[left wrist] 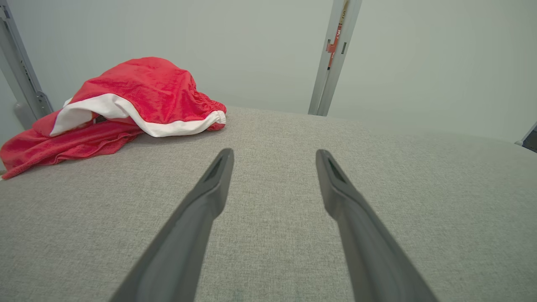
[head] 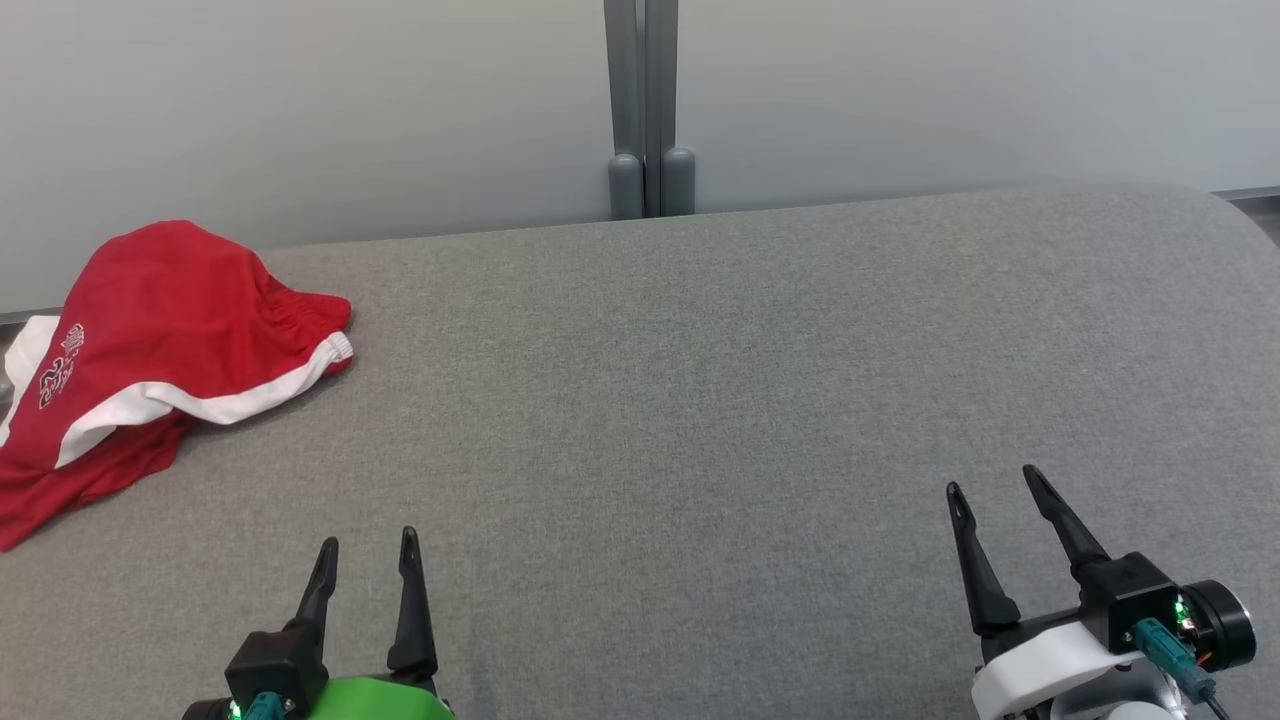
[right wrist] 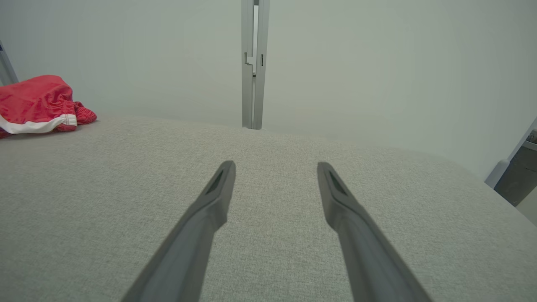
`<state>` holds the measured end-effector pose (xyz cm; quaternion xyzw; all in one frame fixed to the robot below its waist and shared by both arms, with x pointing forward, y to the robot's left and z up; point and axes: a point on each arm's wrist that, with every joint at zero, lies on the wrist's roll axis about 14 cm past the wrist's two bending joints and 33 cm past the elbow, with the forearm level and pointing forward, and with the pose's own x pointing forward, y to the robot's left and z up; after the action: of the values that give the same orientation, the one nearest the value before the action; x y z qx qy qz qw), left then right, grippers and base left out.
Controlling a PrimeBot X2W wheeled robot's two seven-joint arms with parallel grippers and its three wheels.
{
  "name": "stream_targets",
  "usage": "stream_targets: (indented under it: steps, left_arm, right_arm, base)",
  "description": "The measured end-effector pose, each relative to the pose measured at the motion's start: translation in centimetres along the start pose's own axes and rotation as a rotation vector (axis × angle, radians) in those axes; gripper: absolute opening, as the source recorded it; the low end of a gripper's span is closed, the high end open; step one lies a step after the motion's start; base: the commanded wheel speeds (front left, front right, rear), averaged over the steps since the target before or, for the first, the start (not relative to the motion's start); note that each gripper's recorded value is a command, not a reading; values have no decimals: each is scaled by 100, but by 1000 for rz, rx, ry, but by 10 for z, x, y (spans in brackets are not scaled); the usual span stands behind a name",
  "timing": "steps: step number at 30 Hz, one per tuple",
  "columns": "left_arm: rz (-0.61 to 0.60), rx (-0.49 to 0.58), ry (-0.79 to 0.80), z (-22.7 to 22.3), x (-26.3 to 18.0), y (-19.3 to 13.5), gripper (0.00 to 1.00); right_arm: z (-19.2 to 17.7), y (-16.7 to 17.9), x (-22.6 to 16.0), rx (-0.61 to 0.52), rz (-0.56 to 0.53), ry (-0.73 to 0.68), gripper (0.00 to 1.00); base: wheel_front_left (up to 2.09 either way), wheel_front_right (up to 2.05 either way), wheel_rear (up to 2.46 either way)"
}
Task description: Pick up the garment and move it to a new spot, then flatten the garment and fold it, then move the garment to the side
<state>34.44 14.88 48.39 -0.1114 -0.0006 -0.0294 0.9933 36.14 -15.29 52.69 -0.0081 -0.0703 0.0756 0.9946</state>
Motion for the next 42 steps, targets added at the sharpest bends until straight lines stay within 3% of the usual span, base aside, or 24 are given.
stream_targets:
  steps: [32, 42]
  left_arm:
    - [4, 21, 29, -10, -5, 3, 100]
    - [107, 33, -9, 2, -21, 34, 100]
  right_arm:
    - [-2, 0, 1, -25, 4, 3, 100]
    - [-7, 24, 19, -16, 87, 9, 100]
  base:
    - [0, 0, 0]
    - [0, 0, 0]
